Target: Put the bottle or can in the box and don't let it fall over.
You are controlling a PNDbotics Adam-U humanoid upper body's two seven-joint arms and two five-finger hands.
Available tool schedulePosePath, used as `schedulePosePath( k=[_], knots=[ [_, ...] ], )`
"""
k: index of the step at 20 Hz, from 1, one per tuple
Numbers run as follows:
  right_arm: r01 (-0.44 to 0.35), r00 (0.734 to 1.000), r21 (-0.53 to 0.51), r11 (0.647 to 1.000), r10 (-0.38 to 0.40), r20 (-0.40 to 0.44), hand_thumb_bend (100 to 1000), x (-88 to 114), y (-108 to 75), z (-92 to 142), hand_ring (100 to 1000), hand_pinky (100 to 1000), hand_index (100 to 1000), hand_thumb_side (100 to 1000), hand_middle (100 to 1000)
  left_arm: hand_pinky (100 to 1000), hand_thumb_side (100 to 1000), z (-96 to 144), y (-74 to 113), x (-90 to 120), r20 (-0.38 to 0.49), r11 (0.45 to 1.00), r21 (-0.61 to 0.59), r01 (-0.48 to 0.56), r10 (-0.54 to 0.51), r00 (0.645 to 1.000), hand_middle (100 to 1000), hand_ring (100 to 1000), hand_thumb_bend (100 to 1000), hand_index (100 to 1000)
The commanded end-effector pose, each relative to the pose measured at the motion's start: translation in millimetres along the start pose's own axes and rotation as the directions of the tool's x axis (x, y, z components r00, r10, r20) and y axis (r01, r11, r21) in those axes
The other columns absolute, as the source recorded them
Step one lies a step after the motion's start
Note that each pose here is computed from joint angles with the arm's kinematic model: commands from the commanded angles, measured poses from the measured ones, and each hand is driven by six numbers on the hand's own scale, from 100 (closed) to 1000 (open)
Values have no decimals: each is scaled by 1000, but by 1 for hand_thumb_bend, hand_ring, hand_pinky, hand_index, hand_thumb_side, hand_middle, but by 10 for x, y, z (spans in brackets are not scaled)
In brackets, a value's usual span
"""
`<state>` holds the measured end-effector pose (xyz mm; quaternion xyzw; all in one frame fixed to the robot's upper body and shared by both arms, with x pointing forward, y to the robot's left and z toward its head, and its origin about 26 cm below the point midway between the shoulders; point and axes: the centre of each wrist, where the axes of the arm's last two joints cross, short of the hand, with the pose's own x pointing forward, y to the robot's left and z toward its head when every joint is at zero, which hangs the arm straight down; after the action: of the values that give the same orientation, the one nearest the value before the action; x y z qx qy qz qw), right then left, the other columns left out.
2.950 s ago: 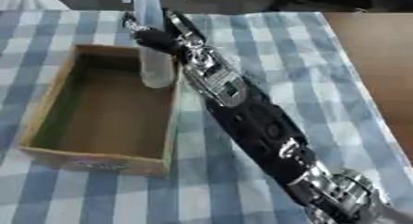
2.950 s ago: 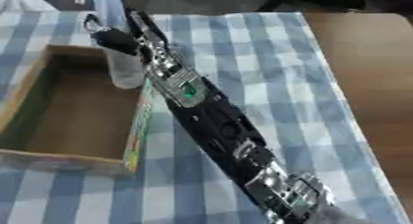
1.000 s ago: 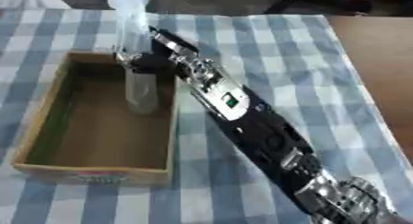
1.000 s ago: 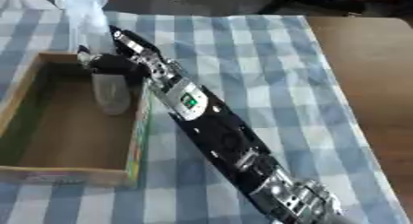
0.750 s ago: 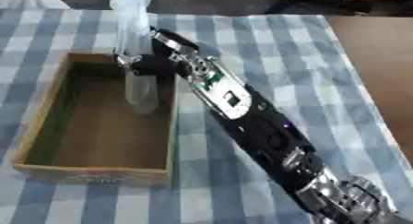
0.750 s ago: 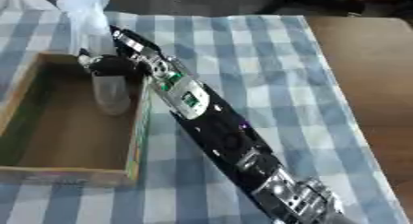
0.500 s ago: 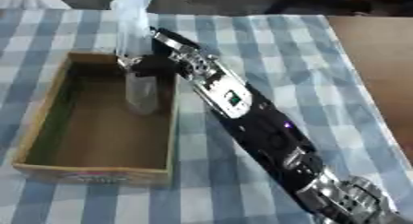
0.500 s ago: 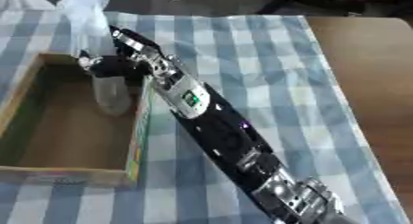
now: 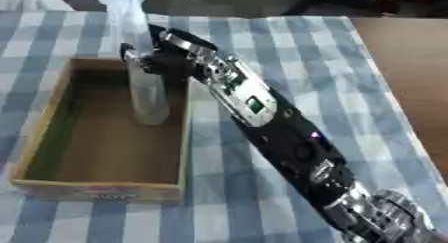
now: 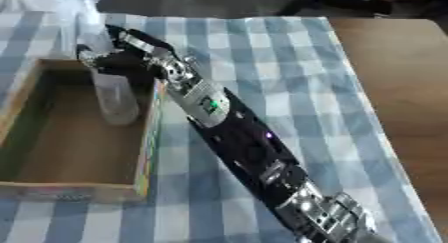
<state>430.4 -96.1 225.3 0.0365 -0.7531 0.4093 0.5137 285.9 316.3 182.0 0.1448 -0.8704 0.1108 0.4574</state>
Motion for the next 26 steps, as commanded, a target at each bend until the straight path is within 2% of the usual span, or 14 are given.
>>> schedulePosePath(
  k=[1, 11, 26],
  knots=[
    [-36, 999, -5, 999, 36, 26, 100, 117, -90, 16, 1000, 1000, 1000, 555, 1000, 485, 684, -31, 42, 83, 35, 1000, -2, 19, -19, 999, 680, 675, 100, 702],
    [-47, 999, 33, 998, 46, 25, 100, 138, -92, 72, 1000, 1000, 1000, 551, 1000, 485, 685, -11, 76, 68, 28, 999, 6, 35, -35, 999, 679, 677, 100, 702],
    [-29, 998, 26, 999, 27, 54, 100, 240, -153, 261, 1000, 1000, 1000, 549, 1000, 484, 685, 7, 101, 54, 21, 999, 7, 49, -49, 999, 677, 678, 100, 701]
  ],
)
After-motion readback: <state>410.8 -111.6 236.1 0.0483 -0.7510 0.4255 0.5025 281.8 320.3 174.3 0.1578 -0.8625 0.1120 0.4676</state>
